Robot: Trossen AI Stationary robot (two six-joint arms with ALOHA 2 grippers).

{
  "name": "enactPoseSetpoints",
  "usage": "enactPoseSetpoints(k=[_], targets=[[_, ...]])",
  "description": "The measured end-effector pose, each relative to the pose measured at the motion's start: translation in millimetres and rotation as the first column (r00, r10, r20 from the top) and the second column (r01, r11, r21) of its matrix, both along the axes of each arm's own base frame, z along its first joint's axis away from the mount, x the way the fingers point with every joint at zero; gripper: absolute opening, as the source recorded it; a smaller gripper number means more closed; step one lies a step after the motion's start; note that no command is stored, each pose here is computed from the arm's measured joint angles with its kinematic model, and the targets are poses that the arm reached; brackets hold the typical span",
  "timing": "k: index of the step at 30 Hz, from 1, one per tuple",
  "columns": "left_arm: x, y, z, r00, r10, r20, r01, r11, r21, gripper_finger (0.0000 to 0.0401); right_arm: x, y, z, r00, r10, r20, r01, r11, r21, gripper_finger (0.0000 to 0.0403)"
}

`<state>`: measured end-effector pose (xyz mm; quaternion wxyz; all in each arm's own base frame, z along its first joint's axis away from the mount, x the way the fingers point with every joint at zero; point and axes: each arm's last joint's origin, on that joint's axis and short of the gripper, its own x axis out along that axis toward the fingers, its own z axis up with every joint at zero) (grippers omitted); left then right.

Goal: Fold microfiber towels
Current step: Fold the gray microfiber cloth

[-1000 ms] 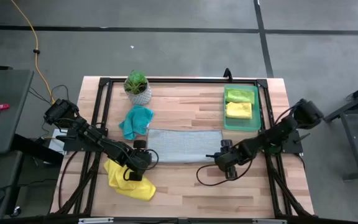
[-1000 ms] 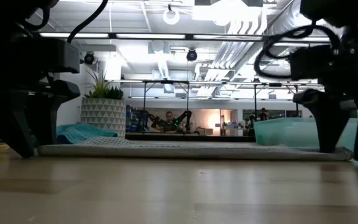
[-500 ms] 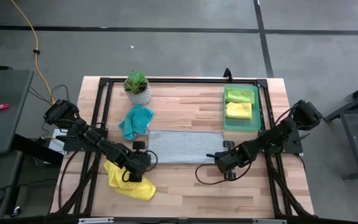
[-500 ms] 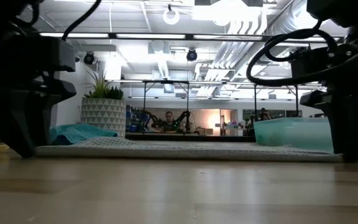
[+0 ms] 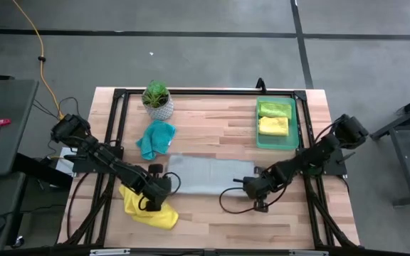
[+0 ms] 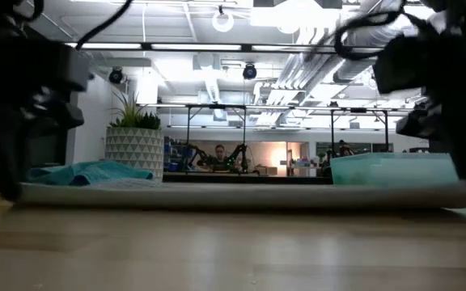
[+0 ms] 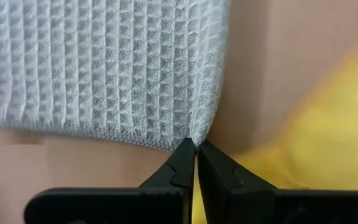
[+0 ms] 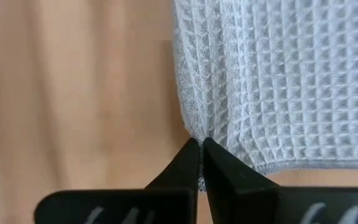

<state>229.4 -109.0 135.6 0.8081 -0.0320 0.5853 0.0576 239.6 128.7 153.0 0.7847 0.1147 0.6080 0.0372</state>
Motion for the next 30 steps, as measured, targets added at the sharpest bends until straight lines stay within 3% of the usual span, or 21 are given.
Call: enactPoseSetpoints(k=[4, 12, 24, 30], targets=[[2, 2, 22, 1.000, -0.018, 0.015, 0.019, 0.996, -0.084, 0.0002, 3, -2, 14, 1.000, 0.008, 0.005, -0.008, 0.996, 0.085, 0.0001], [-7, 30, 47, 0.989, 0.145, 0.006, -0.143, 0.984, -0.105, 0.0001, -3, -22, 38, 0.994, -0.100, 0.035, 0.096, 0.989, 0.114, 0.0001], [1, 62, 49, 0.895, 0.435, 0.101, -0.434, 0.900, -0.041, 0.0000, -11, -52, 42, 0.932, -0.361, -0.010, 0.360, 0.932, -0.044, 0.0000], [5, 67, 45, 0.814, 0.563, 0.141, -0.566, 0.824, -0.019, 0.0000, -15, -62, 41, 0.869, -0.495, 0.013, 0.490, 0.857, -0.159, 0.0000]])
